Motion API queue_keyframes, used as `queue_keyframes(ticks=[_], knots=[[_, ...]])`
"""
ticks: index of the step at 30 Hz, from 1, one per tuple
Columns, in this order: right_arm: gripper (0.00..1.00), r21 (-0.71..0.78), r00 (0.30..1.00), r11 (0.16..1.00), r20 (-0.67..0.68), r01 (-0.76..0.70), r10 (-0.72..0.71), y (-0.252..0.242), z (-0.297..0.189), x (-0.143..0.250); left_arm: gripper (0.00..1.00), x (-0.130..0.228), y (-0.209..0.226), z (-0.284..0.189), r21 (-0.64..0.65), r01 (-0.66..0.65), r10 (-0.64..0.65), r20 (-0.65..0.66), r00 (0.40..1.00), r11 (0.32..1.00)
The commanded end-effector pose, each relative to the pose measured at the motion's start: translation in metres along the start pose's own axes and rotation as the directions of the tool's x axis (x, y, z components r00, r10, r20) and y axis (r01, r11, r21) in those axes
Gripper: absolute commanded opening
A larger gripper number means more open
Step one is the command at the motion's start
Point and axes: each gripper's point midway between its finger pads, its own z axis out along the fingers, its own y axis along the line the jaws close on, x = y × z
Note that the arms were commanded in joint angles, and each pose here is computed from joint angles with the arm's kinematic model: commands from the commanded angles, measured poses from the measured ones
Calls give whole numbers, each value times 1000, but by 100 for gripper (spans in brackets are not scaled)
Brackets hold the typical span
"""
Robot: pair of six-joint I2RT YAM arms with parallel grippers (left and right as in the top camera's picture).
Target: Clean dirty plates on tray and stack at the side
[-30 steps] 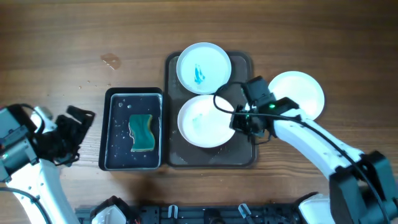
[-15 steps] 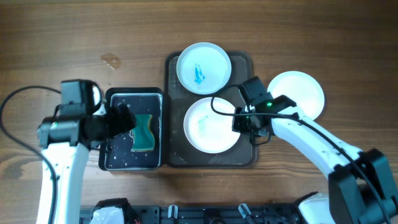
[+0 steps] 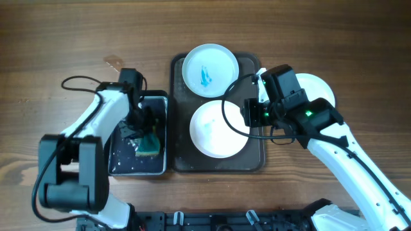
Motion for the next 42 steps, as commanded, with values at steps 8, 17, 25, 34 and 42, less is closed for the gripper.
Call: queue_keyframes(ticks=[8,17,25,34,42], knots=[[49,22,1000,1000,-14,-22,22,-5,1,2,38,-16,-1,-46,-34,-13,14,33,999,999],[50,24,1000,999,-17,-23,24,-5,1,3,51,14,-2,-27,19,-11,12,-58,998,1000],[49,53,993,995,-77,-82,86,-11,6,16,4,27,7,20,29,43,-42,-44,998,999],[40,150,948,959,-176,-242,266,-25,57,28,4,-7,-4,-62,22,24,-25,66,997,999],[36,14,935,990,-326,-140,137,-47,99,36,4,-16,-13,-111,80,-14,1,160,987,997]])
